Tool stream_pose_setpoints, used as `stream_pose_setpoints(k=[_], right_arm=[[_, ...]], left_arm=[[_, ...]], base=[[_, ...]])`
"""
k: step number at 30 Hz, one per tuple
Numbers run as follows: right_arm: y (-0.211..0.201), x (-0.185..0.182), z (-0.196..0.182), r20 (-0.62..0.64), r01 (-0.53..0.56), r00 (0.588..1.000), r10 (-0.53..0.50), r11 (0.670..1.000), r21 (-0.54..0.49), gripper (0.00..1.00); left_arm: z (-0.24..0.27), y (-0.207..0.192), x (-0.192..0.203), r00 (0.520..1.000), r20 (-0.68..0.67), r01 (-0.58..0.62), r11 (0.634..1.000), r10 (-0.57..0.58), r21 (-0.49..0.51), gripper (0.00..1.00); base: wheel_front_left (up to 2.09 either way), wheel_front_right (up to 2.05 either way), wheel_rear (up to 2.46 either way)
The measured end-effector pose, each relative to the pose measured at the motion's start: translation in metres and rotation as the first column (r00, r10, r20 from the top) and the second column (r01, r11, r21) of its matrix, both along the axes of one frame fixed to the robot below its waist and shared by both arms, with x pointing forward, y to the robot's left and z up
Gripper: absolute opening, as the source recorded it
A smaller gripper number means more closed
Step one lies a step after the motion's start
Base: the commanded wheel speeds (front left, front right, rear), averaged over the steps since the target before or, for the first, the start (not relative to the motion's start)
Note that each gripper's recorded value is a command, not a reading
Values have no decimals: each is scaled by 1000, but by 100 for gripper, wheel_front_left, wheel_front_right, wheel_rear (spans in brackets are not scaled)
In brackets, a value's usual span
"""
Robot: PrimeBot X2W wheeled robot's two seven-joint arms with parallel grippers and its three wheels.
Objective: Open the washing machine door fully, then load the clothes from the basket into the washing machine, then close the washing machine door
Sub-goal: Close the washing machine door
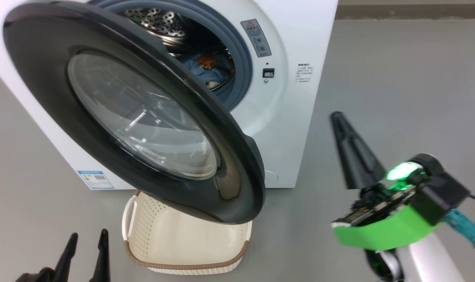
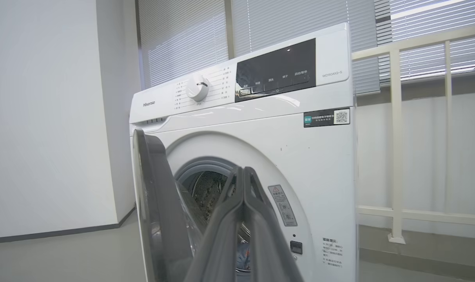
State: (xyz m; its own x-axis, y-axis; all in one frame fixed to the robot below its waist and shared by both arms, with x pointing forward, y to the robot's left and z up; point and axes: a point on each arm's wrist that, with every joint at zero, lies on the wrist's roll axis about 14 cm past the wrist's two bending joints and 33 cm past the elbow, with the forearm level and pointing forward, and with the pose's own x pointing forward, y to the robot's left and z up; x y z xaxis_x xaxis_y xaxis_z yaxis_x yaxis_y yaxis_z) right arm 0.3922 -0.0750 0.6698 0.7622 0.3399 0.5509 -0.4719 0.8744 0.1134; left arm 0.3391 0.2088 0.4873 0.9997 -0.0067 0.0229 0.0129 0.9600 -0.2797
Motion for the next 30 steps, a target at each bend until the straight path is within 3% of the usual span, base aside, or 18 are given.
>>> stream_pose_setpoints(k=[6,14,21,30], right_arm=[[60,-23,2,11,-198,980,198,980,-10,0],[114,-36,-48,-154,-381,915,374,925,-17,0],[130,-34,-100,-302,-431,866,398,901,-51,0],[120,-9,-143,-418,-398,844,336,915,-69,0]], left_arm=[[-2,1,-12,1000,-6,-17,1000,17,-10,100],[-6,6,-15,999,-19,-41,999,41,-16,100],[-14,8,-16,998,-46,-54,998,53,-18,100],[-17,7,-7,997,-59,-56,998,55,-24,100]], base=[[0,0,0],[0,0,0],[0,0,0],[0,0,0]])
